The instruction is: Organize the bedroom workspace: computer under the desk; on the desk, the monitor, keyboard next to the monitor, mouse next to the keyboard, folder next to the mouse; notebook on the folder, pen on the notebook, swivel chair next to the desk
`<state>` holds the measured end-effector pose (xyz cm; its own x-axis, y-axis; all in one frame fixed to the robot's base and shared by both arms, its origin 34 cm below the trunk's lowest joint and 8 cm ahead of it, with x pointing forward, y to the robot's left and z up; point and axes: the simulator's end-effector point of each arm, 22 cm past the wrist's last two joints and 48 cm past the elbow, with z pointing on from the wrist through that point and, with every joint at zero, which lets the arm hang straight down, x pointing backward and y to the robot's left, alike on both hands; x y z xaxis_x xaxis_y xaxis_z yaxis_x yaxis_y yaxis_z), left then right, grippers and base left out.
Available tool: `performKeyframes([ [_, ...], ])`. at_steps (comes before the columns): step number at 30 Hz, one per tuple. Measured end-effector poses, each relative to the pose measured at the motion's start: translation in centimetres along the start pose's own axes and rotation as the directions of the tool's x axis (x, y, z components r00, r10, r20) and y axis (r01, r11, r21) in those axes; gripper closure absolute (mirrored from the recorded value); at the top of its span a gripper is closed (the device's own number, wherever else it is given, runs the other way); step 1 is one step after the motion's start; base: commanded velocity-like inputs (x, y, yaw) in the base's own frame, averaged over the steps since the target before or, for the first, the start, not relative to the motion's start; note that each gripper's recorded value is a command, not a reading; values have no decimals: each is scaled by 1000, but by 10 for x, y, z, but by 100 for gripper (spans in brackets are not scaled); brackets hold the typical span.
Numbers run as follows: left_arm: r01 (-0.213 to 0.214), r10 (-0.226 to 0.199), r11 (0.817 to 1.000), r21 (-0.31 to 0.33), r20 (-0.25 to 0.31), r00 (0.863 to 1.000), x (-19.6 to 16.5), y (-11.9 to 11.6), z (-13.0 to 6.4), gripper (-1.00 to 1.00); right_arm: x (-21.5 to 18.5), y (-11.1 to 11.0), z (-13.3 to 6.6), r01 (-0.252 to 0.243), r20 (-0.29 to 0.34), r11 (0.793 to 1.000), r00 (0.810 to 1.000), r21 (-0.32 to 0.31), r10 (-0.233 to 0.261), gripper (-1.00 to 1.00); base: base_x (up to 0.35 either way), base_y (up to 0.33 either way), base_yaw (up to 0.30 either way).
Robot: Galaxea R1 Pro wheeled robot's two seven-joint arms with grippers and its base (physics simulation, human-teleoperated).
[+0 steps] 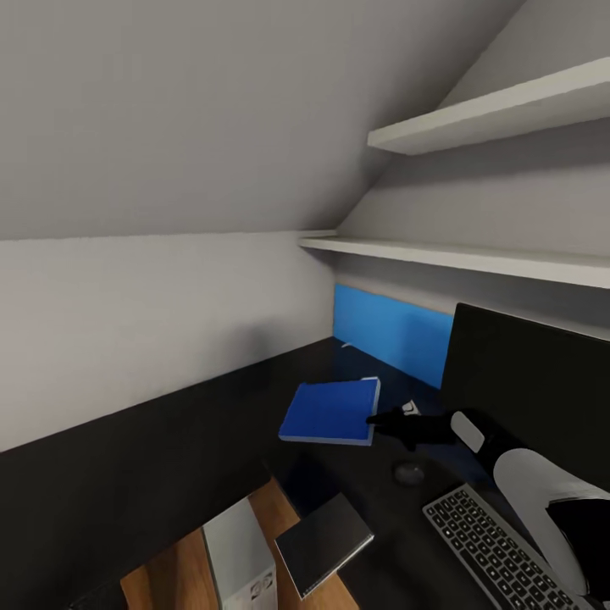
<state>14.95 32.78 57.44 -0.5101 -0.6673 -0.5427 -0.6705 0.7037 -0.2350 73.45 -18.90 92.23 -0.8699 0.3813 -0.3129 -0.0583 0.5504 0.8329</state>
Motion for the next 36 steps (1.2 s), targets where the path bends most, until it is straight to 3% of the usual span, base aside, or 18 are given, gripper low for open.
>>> performKeyframes([
  [36, 2, -2, 1000, 6, -1, 1000, 30, 10, 42, -100, 18, -49, 23, -8, 6, 1000, 1000, 14, 8, 100, 0, 0, -6],
])
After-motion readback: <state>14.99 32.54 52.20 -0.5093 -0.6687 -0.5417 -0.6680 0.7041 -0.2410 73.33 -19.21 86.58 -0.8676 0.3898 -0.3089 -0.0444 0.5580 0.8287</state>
